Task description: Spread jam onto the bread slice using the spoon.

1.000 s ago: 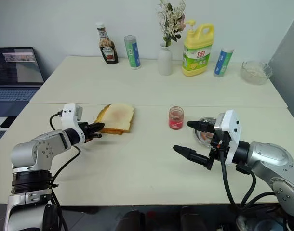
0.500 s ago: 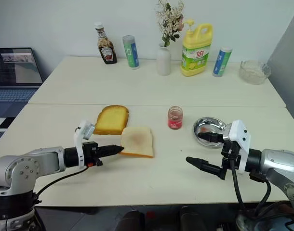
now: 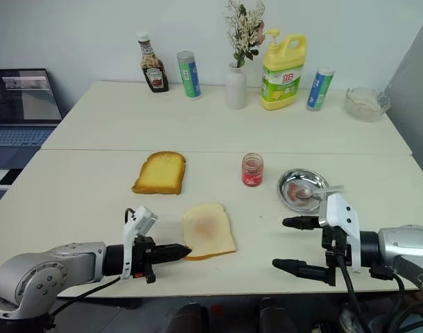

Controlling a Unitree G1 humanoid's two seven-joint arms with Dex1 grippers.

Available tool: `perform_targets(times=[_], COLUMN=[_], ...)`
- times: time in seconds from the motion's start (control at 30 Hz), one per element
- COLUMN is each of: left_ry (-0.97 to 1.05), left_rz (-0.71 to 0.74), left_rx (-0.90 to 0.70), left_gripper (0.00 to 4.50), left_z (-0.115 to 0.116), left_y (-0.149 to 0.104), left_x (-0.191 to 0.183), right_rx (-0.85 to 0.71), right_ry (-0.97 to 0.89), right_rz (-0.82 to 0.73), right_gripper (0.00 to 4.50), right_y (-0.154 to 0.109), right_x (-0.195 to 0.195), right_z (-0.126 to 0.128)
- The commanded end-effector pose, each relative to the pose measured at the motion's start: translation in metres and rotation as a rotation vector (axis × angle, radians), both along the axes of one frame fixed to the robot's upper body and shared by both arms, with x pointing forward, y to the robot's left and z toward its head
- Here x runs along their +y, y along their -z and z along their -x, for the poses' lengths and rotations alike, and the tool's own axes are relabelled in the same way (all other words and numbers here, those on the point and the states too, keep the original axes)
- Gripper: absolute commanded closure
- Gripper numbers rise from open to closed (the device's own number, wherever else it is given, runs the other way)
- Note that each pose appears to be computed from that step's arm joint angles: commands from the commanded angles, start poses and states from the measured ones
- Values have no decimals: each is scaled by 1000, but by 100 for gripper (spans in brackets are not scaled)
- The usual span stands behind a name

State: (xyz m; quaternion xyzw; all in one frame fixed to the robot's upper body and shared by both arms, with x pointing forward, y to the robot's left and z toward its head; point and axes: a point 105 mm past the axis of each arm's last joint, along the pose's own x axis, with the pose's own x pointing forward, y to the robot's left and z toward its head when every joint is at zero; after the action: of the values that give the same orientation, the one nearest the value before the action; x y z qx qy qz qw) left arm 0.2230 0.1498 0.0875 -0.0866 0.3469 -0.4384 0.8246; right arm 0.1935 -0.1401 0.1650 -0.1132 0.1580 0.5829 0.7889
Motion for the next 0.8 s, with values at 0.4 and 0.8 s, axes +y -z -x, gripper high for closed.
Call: perform_targets(times=[0.4, 0.8], left_ry=[-32, 228], left_rz=[-208, -258], left_rx=[-280, -812], left_gripper=[152, 59], left_z=[5, -26], left_y=[-7, -89], left_x=[36, 14], right_rx=[-11, -249], right_ry=[-64, 223], right_rz=[-1, -137], right_gripper=[0, 0], right_y=[2, -22], right_x=[8, -14], right_z=[5, -37])
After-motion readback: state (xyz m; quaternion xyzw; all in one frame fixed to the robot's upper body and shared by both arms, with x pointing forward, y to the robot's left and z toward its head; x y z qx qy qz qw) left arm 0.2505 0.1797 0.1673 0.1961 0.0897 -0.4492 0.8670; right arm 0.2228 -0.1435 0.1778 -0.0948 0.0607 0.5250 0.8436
